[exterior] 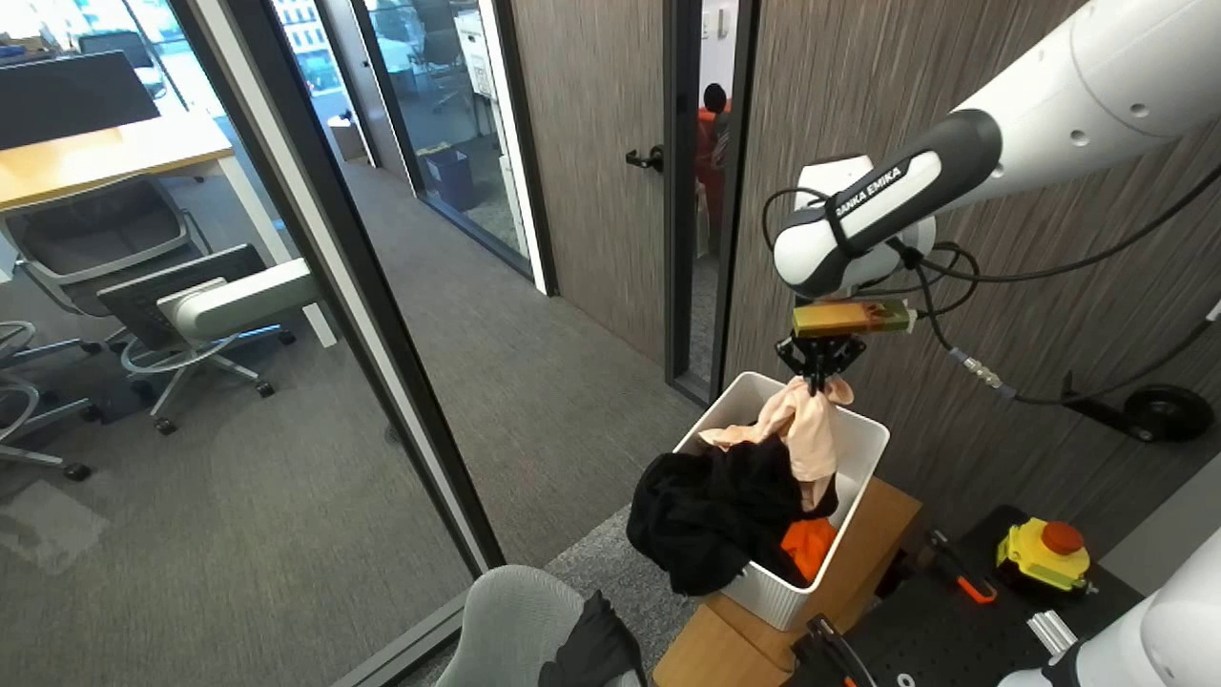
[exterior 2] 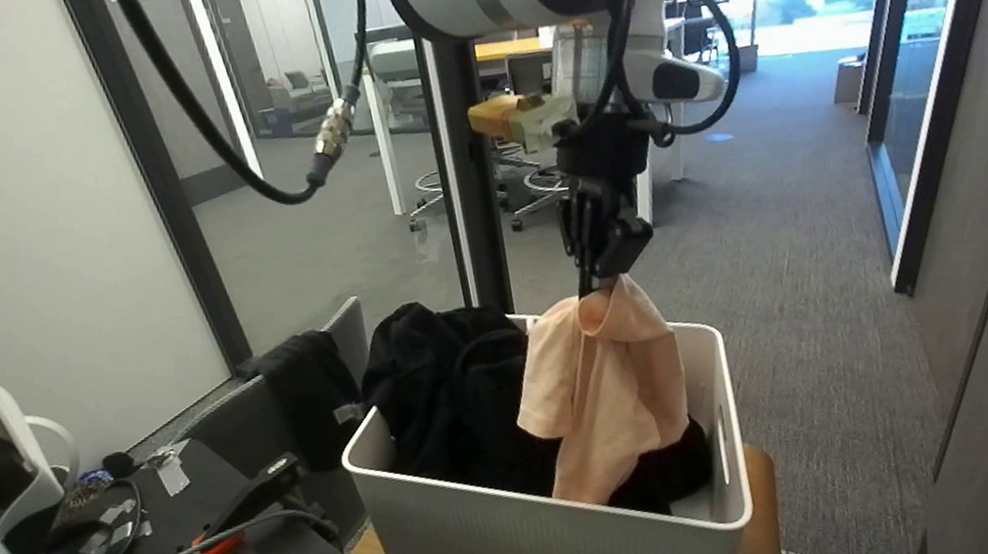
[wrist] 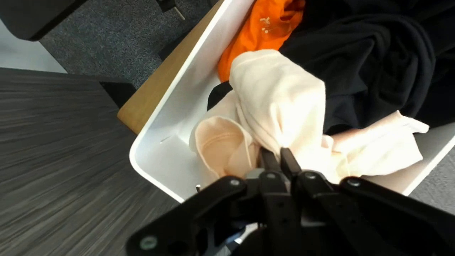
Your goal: Put the salmon shirt inside the basket.
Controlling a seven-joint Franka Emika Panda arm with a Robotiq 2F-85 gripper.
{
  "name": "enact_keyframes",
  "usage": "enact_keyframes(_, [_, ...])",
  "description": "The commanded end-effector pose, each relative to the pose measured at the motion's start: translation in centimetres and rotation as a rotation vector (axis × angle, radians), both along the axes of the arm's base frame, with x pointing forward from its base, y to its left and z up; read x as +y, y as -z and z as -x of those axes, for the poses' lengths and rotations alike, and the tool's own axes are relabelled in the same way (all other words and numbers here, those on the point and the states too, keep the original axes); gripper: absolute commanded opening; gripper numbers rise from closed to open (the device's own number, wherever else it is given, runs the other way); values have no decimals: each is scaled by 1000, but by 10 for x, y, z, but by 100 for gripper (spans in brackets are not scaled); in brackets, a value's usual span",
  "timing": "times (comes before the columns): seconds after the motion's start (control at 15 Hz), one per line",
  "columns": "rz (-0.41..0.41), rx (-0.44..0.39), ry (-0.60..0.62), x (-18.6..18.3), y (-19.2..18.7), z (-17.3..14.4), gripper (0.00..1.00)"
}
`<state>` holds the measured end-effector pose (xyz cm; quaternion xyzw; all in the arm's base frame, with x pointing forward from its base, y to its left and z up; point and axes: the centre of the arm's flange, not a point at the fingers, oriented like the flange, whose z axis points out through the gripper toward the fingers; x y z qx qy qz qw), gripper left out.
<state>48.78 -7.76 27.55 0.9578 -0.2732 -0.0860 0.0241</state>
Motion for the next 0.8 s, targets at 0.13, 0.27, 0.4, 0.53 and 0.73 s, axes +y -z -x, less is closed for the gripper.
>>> enact_keyframes(0.13, [50, 28, 137, 2, 54, -16, 6])
enact_keyframes(0.27, [56, 53, 164, 2, 73, -20, 6])
enact_keyframes(0.4, [57, 78, 185, 0, 90, -22, 6])
enact_keyframes(0.53, [59, 98, 197, -2, 101, -24, 6])
enact_keyframes(0.73, [51, 112, 206, -5, 112, -28, 6])
